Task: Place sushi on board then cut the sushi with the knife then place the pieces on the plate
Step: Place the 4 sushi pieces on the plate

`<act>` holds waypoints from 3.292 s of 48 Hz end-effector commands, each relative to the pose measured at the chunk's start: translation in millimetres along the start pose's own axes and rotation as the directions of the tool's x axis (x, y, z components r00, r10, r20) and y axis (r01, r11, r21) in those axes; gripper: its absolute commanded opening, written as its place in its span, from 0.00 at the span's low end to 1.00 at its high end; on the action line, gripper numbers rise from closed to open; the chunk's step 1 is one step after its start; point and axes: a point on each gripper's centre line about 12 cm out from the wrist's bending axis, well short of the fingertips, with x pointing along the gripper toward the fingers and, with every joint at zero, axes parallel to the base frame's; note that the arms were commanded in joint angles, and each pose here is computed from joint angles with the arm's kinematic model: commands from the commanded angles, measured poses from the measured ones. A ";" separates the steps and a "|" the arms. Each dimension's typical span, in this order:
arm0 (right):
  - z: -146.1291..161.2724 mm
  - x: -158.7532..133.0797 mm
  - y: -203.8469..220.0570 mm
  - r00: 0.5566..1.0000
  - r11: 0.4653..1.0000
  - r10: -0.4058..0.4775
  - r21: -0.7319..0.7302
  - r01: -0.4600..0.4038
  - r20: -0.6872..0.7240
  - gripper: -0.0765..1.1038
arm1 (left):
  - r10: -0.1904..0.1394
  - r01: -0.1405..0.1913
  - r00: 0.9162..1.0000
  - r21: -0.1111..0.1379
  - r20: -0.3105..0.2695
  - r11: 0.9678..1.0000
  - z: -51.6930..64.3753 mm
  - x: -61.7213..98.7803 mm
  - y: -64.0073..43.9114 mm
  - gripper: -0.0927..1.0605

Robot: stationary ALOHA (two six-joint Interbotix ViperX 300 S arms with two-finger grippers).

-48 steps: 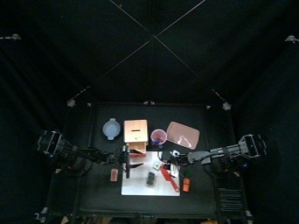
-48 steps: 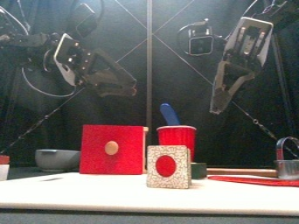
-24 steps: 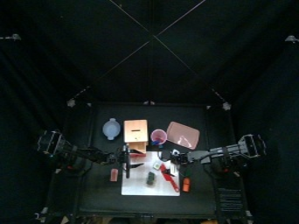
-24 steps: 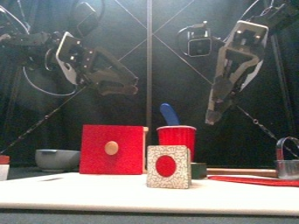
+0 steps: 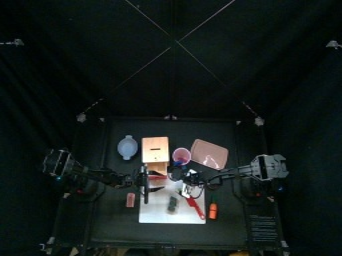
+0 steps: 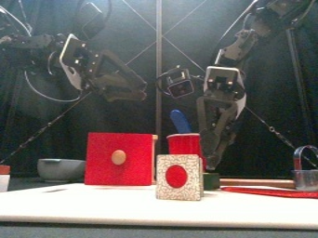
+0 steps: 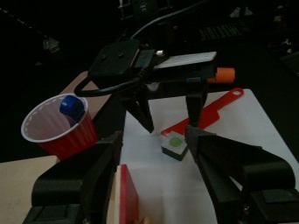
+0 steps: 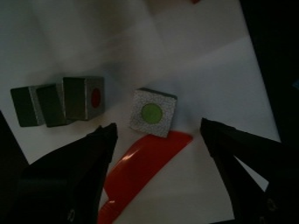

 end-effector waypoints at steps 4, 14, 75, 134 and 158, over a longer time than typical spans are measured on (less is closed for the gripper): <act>11.6 -6.3 3.1 0.999 1.000 -0.012 0.026 0.011 0.047 0.95 | 0.020 -0.020 0.998 -0.009 0.061 1.000 11.8 -14.8 7.0 0.88; 3.9 4.3 15.4 1.000 0.999 -0.014 0.033 0.013 0.022 0.95 | 0.051 -0.049 0.989 -0.017 0.137 0.999 16.6 -42.3 16.1 0.88; -30.8 -84.8 -132.2 0.942 0.940 -0.331 0.103 0.324 0.049 0.64 | 0.078 -0.074 0.993 -0.049 0.094 0.996 5.4 -44.4 19.1 0.88; 5.9 -44.7 -197.3 0.949 0.949 -0.315 0.028 0.315 -0.018 0.50 | 0.107 -0.100 0.989 -0.075 0.105 0.992 11.3 -41.0 24.5 0.88; 14.2 -48.2 -181.2 0.955 0.955 -0.296 -0.010 0.296 0.027 0.81 | 0.107 -0.099 0.989 -0.076 0.105 0.992 11.7 -40.7 24.5 0.88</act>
